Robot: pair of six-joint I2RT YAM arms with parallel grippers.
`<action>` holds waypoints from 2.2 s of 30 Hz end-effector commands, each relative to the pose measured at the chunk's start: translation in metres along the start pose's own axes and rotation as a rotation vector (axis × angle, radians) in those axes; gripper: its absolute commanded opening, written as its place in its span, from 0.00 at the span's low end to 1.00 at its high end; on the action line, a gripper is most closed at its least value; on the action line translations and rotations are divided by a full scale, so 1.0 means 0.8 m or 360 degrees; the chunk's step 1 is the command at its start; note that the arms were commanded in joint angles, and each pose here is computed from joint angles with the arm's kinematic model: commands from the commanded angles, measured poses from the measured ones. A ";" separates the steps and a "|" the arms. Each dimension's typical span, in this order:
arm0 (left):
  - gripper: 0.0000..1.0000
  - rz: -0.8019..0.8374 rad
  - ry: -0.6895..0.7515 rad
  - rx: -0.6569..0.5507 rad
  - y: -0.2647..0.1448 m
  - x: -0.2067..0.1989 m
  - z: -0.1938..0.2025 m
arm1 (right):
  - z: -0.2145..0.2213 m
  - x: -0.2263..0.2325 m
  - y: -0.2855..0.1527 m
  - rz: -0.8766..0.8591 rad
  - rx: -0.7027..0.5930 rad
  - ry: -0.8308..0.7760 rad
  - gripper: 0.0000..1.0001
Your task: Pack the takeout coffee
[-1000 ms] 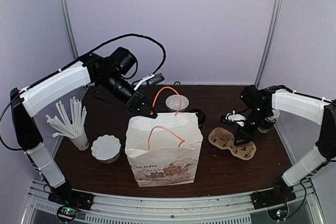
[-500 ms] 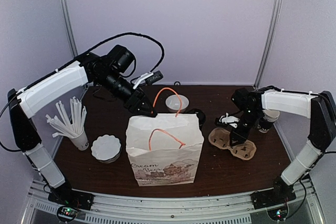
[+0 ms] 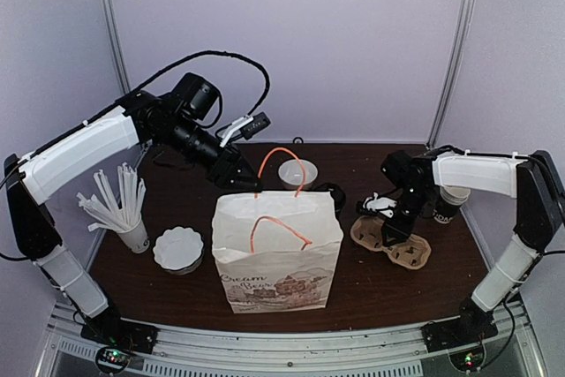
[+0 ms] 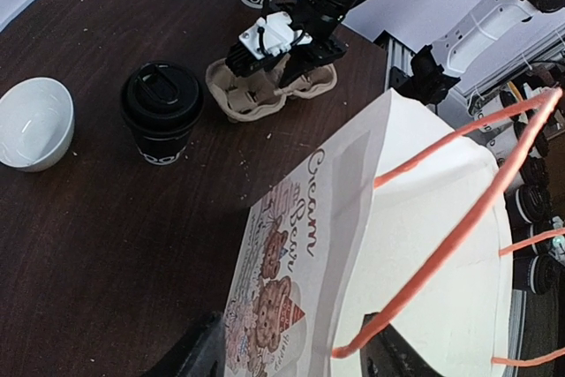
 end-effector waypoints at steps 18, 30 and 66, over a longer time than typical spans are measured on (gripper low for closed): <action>0.55 -0.0019 0.0049 -0.0072 -0.009 -0.007 -0.004 | -0.010 -0.004 -0.025 0.0200 0.0054 -0.0042 0.33; 0.55 -0.0026 0.0049 -0.0070 -0.007 -0.005 -0.004 | -0.004 -0.004 -0.016 0.0200 0.0096 -0.0035 0.43; 0.56 -0.0047 0.0045 -0.0050 -0.004 0.000 0.004 | -0.008 -0.007 -0.025 0.0246 0.0124 -0.0024 0.26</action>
Point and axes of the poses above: each gripper's point midway between its finger pads, its own y axis out along the fingers, its own x axis along the line the jaws close on, z = x × y, the point moved 4 cm from there along -y, back along the fingers, and after that the axes turned 13 degrees about -y, right-handed, at the moved point
